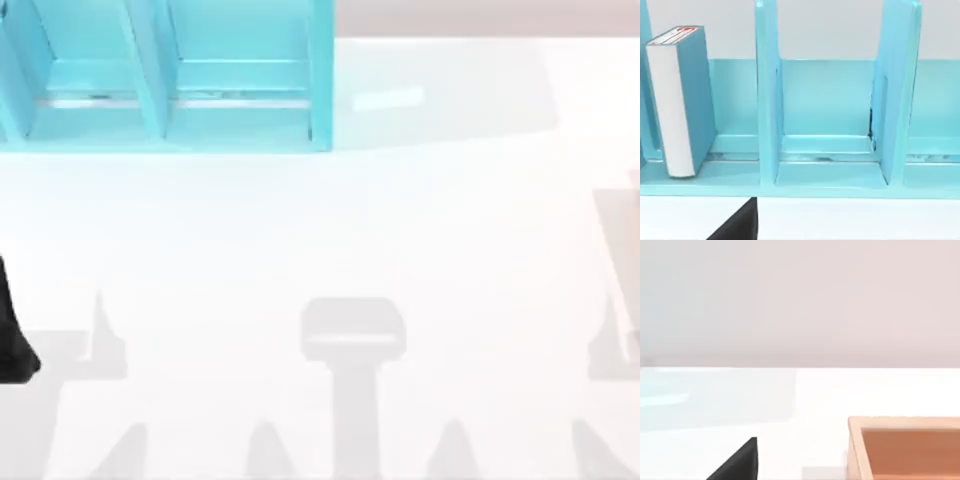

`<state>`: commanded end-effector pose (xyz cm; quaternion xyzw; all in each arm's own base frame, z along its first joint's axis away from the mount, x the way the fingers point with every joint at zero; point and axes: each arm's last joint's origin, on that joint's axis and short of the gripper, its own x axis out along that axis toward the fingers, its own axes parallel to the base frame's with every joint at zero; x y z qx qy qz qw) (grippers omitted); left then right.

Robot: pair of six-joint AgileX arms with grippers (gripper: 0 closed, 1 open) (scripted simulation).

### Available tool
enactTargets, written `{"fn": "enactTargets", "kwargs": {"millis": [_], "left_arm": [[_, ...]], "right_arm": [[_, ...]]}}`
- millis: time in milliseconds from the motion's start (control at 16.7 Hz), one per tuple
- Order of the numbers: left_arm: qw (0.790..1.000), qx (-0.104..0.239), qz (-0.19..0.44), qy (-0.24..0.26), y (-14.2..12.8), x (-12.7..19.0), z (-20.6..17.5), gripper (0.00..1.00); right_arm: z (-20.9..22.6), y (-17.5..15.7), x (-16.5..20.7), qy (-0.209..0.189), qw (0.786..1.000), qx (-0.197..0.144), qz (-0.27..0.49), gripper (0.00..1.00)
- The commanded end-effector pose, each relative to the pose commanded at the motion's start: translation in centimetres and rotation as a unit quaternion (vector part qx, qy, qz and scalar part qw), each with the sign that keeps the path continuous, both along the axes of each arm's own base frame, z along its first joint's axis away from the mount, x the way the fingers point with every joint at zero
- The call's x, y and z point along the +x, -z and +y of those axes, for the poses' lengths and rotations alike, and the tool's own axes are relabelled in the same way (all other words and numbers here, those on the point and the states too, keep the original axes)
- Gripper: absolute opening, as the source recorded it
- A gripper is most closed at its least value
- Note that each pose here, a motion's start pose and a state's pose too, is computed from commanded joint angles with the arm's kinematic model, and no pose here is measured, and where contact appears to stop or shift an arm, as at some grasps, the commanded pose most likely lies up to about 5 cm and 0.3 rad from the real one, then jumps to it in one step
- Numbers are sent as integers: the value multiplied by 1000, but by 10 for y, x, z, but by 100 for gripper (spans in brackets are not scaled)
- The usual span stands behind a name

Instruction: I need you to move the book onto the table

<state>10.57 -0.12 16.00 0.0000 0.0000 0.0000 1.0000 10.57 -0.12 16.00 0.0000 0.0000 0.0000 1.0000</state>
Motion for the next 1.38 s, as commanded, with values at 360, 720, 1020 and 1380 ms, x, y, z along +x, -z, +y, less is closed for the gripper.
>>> {"fn": "enactTargets", "kwargs": {"millis": [360, 720, 1020, 1380], "left_arm": [[1000, 1, -24, 6, -24, 3, 2, 100], [999, 11, -31, 12, -77, 47, 18, 100], [1000, 9, 20, 15, -76, 131, 61, 100], [998, -7, 67, 19, 0, 217, 136, 100]], "right_arm": [[0, 0, 0, 0, 1000, 0, 0, 100], [0, 0, 0, 0, 1000, 0, 0, 100], [0, 0, 0, 0, 1000, 0, 0, 100], [0, 0, 0, 0, 1000, 0, 0, 100]]}}
